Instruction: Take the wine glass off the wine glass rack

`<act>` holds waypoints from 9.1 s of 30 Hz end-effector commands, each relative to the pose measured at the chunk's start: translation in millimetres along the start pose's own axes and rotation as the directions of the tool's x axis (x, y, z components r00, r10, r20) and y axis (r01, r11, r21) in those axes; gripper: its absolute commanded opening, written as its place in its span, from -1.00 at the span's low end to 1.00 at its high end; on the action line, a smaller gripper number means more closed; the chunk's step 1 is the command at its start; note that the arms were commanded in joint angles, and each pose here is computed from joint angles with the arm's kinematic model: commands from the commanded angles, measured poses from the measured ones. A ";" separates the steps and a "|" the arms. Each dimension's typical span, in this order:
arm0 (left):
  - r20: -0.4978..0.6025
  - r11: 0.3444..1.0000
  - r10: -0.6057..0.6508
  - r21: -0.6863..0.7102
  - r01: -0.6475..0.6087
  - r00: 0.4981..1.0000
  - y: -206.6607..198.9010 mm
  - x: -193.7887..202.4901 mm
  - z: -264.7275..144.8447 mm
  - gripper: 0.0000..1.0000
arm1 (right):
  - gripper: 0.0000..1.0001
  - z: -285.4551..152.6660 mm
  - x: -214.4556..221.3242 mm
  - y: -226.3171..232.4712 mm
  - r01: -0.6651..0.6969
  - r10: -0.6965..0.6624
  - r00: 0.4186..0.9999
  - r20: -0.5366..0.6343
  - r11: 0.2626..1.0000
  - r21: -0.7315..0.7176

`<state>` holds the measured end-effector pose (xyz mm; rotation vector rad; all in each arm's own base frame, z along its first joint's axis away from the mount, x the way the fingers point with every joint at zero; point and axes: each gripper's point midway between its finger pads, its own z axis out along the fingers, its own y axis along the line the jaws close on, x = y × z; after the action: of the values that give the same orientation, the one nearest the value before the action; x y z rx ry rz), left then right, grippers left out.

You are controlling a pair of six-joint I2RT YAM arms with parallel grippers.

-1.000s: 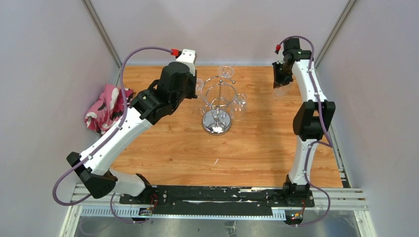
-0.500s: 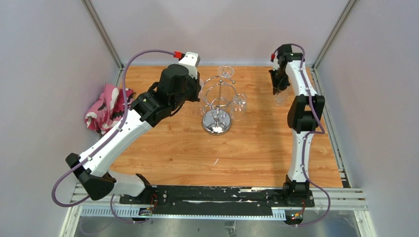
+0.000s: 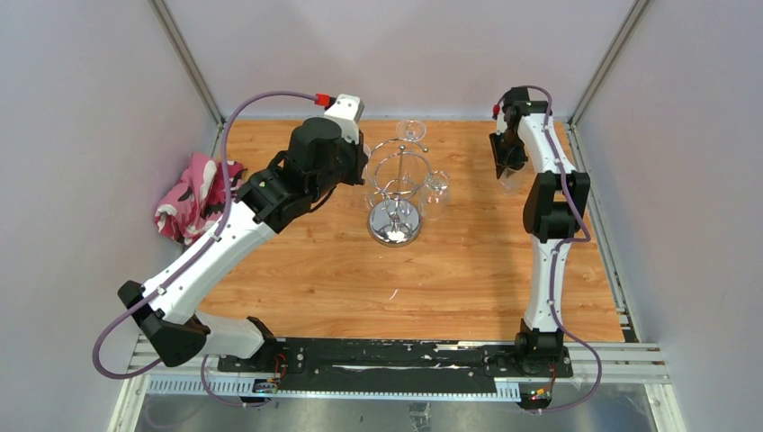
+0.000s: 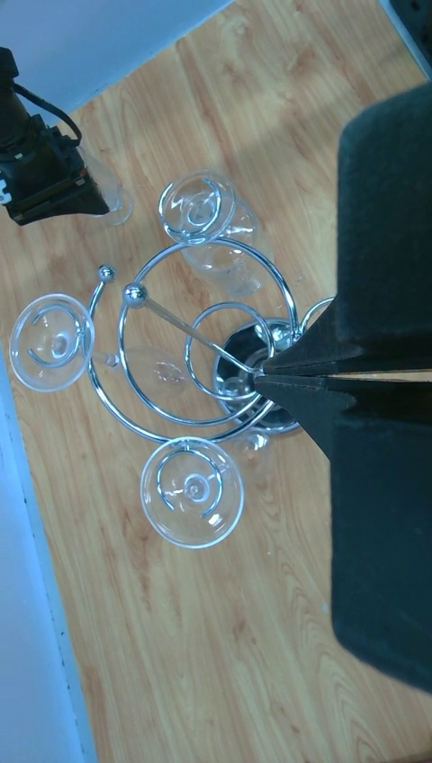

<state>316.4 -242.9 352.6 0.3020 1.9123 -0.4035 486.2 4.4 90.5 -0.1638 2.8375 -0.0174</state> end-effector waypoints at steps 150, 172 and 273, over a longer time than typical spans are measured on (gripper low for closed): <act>0.010 0.926 -0.070 0.373 0.061 0.998 -73.5 30.6 25.1 -1.00 | -1.00 -238.1 72.3 215.6 0.091 0.408 0.839 0.361 0.548 -0.832; 0.063 0.928 -0.130 0.360 0.099 0.989 -64.0 23.7 5.6 -1.00 | -1.00 -283.4 114.5 183.0 0.127 0.435 0.765 0.475 0.621 -0.773; 0.175 0.026 -0.657 0.977 -0.211 0.733 -93.8 -65.8 -246.3 -0.53 | -1.00 -438.5 113.7 344.0 0.550 0.386 0.818 0.426 -0.306 -0.777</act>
<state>152.6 -240.9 487.6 0.4485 0.8036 -1.9178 182.7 297.3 515.0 -0.6057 1.0150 2.1030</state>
